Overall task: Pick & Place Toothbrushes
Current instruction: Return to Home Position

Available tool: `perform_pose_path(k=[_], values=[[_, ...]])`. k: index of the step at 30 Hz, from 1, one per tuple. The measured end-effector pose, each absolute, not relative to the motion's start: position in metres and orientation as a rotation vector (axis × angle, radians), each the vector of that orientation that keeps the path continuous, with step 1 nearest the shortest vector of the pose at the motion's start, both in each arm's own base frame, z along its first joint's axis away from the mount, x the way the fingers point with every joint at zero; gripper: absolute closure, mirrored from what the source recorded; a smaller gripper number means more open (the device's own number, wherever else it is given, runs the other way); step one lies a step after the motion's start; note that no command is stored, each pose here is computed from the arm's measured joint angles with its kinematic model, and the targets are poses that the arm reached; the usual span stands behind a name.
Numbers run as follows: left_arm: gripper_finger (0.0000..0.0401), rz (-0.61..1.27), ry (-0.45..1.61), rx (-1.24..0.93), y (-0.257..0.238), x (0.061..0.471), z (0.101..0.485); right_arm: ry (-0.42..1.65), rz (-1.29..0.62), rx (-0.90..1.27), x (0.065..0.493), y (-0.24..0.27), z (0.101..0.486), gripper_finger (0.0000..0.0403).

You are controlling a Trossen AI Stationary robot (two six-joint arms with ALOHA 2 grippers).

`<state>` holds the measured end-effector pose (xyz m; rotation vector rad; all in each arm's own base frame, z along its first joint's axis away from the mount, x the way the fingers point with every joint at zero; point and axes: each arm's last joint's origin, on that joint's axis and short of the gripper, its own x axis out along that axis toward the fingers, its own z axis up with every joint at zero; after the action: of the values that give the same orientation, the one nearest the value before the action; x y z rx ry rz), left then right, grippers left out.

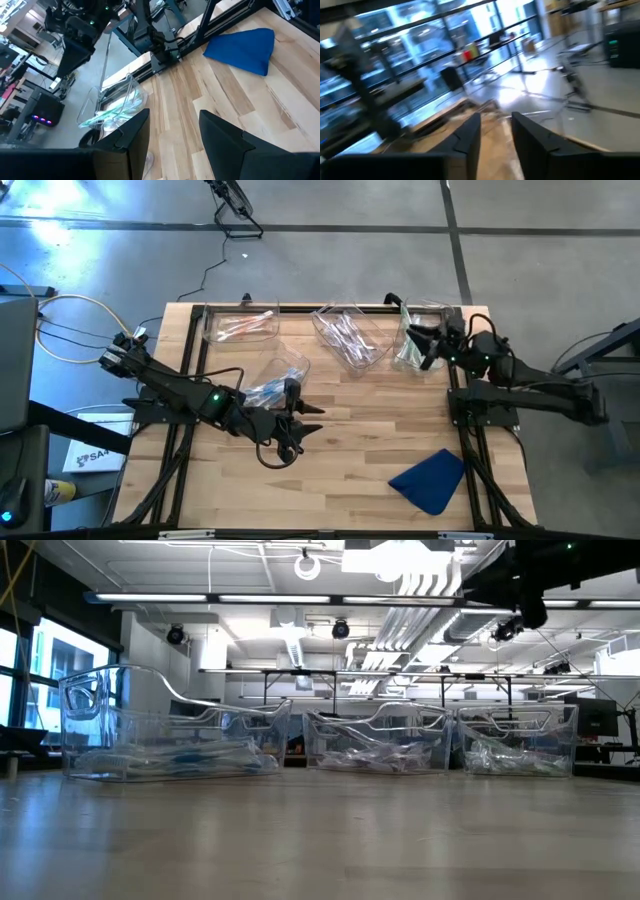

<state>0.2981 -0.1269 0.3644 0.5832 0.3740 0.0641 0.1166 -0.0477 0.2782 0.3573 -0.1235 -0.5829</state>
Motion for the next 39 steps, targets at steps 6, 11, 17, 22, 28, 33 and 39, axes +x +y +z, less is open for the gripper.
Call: perform_pose_path(k=[6,11,17,22,28,33,39], values=[[0.0236,0.065,0.371,0.582,-0.127,0.298,0.365,-0.070,-0.444,0.345,0.123,-0.043,0.276,0.0372],[0.0236,0.066,0.360,0.577,-0.127,0.299,0.366,-0.058,-0.377,0.340,0.124,-0.040,0.276,0.0396],[0.0236,0.056,0.362,0.628,-0.127,0.299,0.366,-0.054,-0.325,0.341,0.126,-0.035,0.276,0.0396],[0.0236,0.060,0.349,0.630,-0.127,0.299,0.368,-0.062,-0.283,0.342,0.129,-0.032,0.278,0.0396],[0.0236,0.072,0.261,0.655,-0.129,0.304,0.376,-0.087,-0.149,0.340,0.141,-0.025,0.281,0.0396],[0.0236,0.084,0.216,0.630,-0.130,0.306,0.379,-0.099,-0.081,0.338,0.152,-0.019,0.281,0.0396],[0.0236,0.081,0.230,0.643,-0.132,0.308,0.375,-0.081,0.018,0.337,0.162,-0.010,0.279,0.0396]])
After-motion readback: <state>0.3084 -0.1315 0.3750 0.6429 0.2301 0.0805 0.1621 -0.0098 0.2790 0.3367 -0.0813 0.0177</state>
